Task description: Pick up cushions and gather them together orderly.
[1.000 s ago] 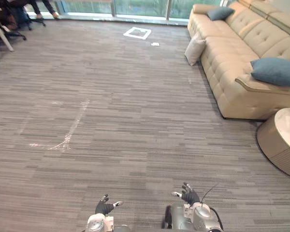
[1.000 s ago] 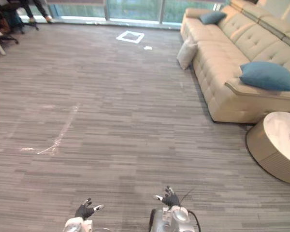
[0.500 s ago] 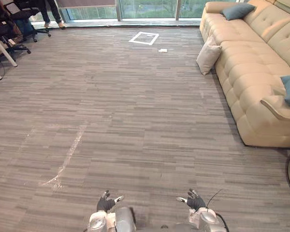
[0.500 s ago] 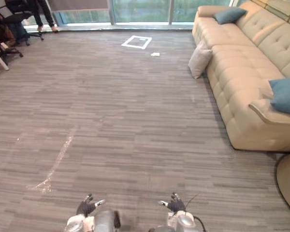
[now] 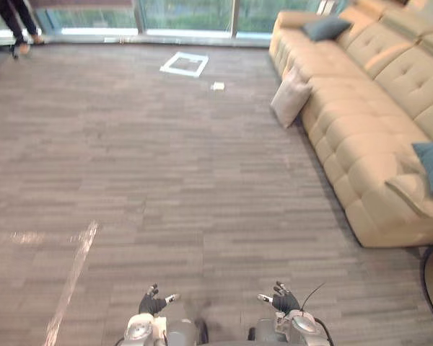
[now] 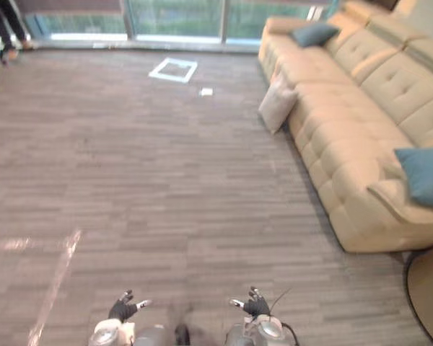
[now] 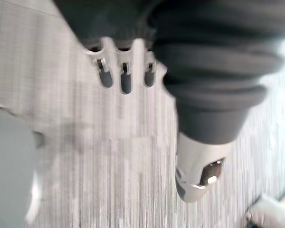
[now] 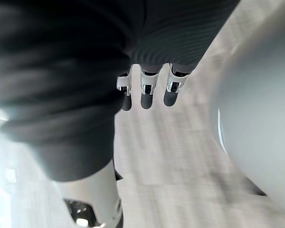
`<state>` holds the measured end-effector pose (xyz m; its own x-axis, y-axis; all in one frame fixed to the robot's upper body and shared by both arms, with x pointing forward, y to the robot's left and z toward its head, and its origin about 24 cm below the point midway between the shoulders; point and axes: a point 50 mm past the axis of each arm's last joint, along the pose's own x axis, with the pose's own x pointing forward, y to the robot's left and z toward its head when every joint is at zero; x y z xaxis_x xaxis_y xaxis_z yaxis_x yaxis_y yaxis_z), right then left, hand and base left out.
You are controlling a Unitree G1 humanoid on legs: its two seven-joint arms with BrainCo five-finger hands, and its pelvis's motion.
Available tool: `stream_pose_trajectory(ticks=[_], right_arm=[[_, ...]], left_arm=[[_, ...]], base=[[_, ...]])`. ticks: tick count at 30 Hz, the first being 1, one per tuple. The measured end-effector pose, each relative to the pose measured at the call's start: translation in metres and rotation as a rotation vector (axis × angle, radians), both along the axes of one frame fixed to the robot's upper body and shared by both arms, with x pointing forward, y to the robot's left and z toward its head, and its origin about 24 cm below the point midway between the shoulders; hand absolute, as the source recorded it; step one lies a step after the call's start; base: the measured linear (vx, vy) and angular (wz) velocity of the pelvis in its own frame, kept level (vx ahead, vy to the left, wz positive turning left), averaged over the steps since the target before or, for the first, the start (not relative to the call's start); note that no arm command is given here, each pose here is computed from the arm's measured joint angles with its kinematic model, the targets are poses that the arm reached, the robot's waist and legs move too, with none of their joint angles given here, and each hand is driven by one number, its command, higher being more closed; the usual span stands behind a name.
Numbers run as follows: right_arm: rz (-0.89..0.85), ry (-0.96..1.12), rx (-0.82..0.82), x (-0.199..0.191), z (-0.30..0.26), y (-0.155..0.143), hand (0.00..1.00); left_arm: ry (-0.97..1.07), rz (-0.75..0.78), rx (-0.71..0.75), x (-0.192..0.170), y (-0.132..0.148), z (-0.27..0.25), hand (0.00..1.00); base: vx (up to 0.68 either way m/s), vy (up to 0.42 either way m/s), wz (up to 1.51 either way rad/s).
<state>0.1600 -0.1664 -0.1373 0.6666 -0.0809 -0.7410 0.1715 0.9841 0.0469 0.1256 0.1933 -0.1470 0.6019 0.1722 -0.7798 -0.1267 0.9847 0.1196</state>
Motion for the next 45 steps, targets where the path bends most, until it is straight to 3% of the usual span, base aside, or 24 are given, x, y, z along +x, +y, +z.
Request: stream_pose_trajectory(ticks=[5, 10, 15, 22, 28, 38, 45], right_arm=[[-0.006, 0.024, -0.028, -0.006, -0.002, -0.012, 0.00], [-0.038, 0.040, -0.056, -0.010, -0.001, -0.031, 0.00], [-0.045, 0.051, -0.008, -0.012, -0.005, -0.015, 0.00], [-0.053, 0.085, -0.026, -0.019, -0.009, -0.018, 0.00], [-0.041, 0.097, 0.036, -0.023, -0.012, 0.007, 0.00], [0.000, 0.017, -0.020, -0.007, -0.001, -0.010, 0.00], [-0.034, 0.036, -0.048, -0.018, -0.002, -0.027, 0.00]], left_arm=[[0.013, -0.005, 0.001, -0.006, -0.002, -0.002, 0.00], [0.025, 0.120, -0.068, -0.018, -0.015, -0.006, 0.00], [-0.035, 0.109, -0.031, -0.007, 0.000, 0.002, 0.00], [-0.090, 0.103, -0.063, 0.005, -0.012, 0.006, 0.00], [-0.076, 0.091, 0.012, 0.005, 0.015, 0.008, 0.00], [0.015, 0.032, 0.009, -0.007, 0.004, -0.002, 0.00], [0.008, 0.191, -0.069, -0.022, -0.010, -0.005, 0.00]], base=[[0.67, -0.079, 0.27], [0.82, -0.238, 0.11], [0.69, -0.121, -0.46], [0.50, 0.162, -0.47], [0.66, 0.254, -0.24], [0.61, 0.083, 0.08], [0.74, -0.228, 0.32]])
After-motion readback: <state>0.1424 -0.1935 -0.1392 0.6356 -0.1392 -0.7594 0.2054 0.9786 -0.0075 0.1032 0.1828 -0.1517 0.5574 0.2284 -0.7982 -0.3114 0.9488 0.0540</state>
